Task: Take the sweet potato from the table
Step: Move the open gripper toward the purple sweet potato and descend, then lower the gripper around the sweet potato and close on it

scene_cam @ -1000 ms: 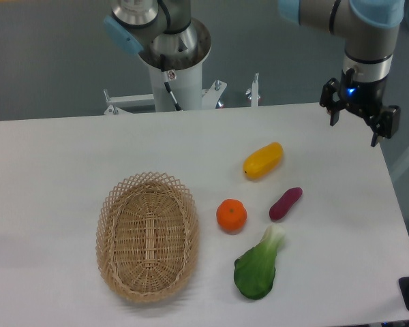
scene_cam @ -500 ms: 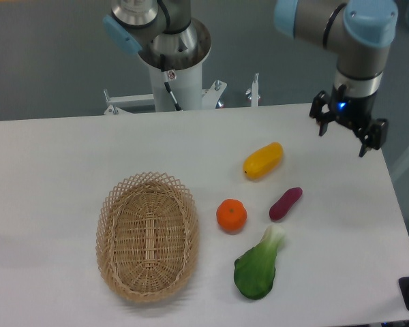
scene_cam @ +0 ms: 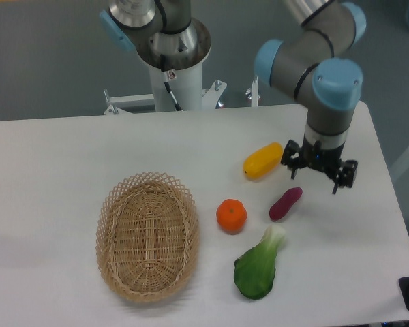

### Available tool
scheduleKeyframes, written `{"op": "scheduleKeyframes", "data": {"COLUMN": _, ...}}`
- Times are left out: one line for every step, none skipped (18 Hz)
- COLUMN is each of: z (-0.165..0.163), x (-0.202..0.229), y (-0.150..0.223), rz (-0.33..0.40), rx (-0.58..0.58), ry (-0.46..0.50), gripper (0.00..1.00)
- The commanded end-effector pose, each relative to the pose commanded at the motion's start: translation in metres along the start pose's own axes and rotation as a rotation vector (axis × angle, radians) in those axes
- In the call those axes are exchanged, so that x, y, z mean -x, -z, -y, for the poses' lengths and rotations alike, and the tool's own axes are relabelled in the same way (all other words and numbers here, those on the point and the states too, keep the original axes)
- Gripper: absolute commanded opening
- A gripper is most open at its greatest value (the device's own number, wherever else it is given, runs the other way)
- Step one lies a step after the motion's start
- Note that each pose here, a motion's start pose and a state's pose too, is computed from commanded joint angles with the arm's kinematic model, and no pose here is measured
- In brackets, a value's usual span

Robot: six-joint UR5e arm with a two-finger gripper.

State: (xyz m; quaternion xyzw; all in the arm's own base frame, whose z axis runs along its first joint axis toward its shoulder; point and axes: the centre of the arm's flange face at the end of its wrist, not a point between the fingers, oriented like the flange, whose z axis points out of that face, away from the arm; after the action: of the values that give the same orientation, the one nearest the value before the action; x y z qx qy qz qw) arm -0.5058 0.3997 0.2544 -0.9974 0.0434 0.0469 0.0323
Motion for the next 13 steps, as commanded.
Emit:
{"op": "scheduleKeyframes", "data": {"z": 0.004, "x": -0.001, "y": -0.007, "rz": 0.0, "rx": -0.001, "ry": -0.023, "gripper": 1.0}}
{"op": "scheduleKeyframes", "data": {"z": 0.01, "x": -0.008, "y": -0.016, "rz": -0.013, "rx": 0.009, "ry": -0.061, "gripper": 1.0}}
{"op": "scheduleKeyframes", "data": {"z": 0.015, "x": -0.014, "y": -0.025, "rz": -0.022, "rx": 0.013, "ry": -0.097, "gripper": 1.0}}
{"op": "scheduleKeyframes", "data": {"z": 0.015, "x": -0.017, "y": -0.029, "rz": -0.02, "rx": 0.011, "ry": -0.108, "gripper": 1.0}}
{"op": "scheduleKeyframes", "data": {"z": 0.013, "x": -0.023, "y": -0.035, "rz": -0.03, "rx": 0.015, "ry": -0.113, "gripper": 1.0}}
{"op": "scheduleKeyframes", "data": {"z": 0.01, "x": -0.028, "y": -0.042, "rz": -0.032, "rx": 0.017, "ry": -0.119, "gripper": 1.0}}
{"op": "scheduleKeyframes", "data": {"z": 0.01, "x": -0.032, "y": -0.044, "rz": -0.026, "rx": 0.013, "ry": -0.136, "gripper": 1.0}}
{"op": "scheduleKeyframes", "data": {"z": 0.009, "x": -0.034, "y": -0.046, "rz": -0.027, "rx": 0.015, "ry": -0.148, "gripper": 1.0}}
{"op": "scheduleKeyframes", "data": {"z": 0.008, "x": -0.037, "y": -0.047, "rz": -0.031, "rx": 0.016, "ry": -0.154, "gripper": 1.0}}
{"op": "scheduleKeyframes", "data": {"z": 0.007, "x": -0.039, "y": -0.048, "rz": -0.035, "rx": 0.017, "ry": -0.157, "gripper": 1.0}}
{"op": "scheduleKeyframes", "data": {"z": 0.006, "x": -0.04, "y": -0.048, "rz": -0.035, "rx": 0.017, "ry": -0.168, "gripper": 1.0}}
{"op": "scheduleKeyframes", "data": {"z": 0.006, "x": -0.04, "y": -0.05, "rz": -0.038, "rx": 0.019, "ry": -0.195, "gripper": 1.0}}
{"op": "scheduleKeyframes", "data": {"z": 0.006, "x": -0.04, "y": -0.05, "rz": -0.038, "rx": 0.019, "ry": -0.218, "gripper": 1.0}}
